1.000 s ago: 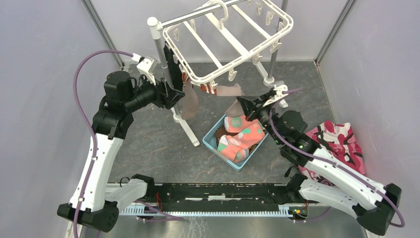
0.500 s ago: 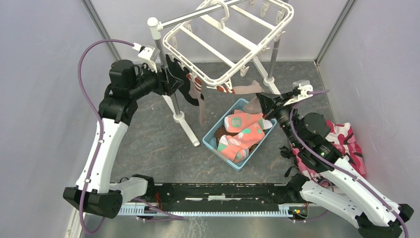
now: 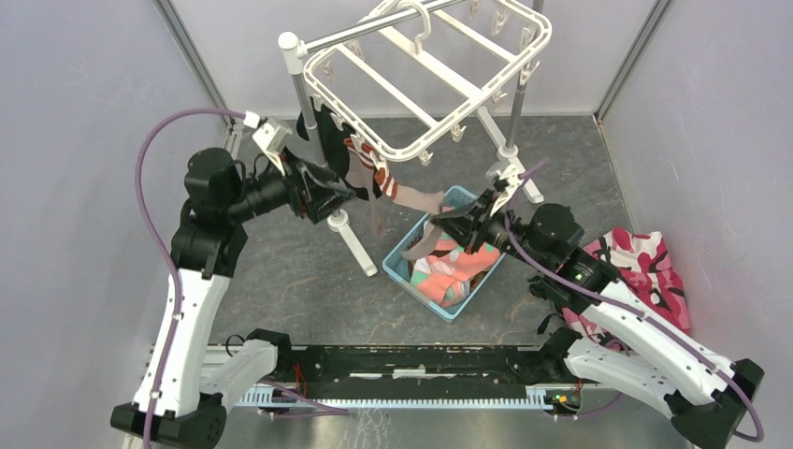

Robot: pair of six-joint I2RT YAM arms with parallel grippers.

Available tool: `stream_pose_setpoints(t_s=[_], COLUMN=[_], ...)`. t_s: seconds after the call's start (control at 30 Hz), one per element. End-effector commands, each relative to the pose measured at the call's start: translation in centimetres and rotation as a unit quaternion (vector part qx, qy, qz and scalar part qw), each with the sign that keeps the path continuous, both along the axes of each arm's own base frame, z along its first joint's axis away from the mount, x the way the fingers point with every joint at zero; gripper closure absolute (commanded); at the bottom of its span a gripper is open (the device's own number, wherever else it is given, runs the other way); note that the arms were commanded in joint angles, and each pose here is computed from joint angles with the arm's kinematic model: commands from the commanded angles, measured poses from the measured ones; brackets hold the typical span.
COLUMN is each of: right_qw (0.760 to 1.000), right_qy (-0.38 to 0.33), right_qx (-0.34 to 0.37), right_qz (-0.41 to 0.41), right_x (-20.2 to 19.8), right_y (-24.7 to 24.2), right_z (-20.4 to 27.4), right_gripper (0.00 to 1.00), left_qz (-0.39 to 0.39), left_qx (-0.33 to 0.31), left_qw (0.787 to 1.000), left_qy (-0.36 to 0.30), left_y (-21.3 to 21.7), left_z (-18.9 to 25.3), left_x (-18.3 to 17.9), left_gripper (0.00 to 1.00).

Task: Remove the socks clipped to the hanger
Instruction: Remove the sock from the hanger.

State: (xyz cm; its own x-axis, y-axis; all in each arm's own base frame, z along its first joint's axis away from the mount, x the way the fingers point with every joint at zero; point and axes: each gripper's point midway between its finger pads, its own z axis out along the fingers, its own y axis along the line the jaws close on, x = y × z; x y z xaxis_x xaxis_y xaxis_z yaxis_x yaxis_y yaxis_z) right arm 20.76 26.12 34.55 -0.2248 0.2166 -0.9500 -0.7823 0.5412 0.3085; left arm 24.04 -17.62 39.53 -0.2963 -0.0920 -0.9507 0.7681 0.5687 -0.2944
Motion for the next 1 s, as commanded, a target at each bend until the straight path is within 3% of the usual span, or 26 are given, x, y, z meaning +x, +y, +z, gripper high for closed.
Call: stream_pose_setpoints(t_s=[0.0, 0.17, 0.4, 0.7, 0.97], right_qw=[0.991, 0.983, 0.981, 0.981, 0.960], right_qy=[-0.013, -0.021, -0.005, -0.024, -0.047], right_qx=[0.026, 0.019, 0.004, 0.033, 0.051], right_qz=[0.130, 0.181, 0.196, 0.190, 0.272], right_x=[-4.4, -6.6, -7.8, -7.4, -10.6], right_y=[2.4, 4.3, 6.5, 7.0, 6.9], right_z=[0.1, -1.0, -3.4, -0.7, 0.8], right_gripper=[1.00, 1.00, 1.00, 1.00, 1.00], left_qz=[-0.081, -0.103, -0.099, -0.121, -0.172], left_qx=[-0.019, -0.022, -0.051, -0.079, -0.103], left_qw=[0.996, 0.992, 0.991, 0.985, 0.966], left_qy=[0.029, 0.062, 0.067, 0.095, 0.164], left_y=[-1.2, -1.5, -2.2, -4.1, -5.5], left_z=[-2.2, -5.3, -4.9, -5.0, -7.6], left_x=[-3.9, -4.6, -3.5, -4.0, -5.9], left_gripper=[0.17, 0.19, 0.17, 0.12, 0.04])
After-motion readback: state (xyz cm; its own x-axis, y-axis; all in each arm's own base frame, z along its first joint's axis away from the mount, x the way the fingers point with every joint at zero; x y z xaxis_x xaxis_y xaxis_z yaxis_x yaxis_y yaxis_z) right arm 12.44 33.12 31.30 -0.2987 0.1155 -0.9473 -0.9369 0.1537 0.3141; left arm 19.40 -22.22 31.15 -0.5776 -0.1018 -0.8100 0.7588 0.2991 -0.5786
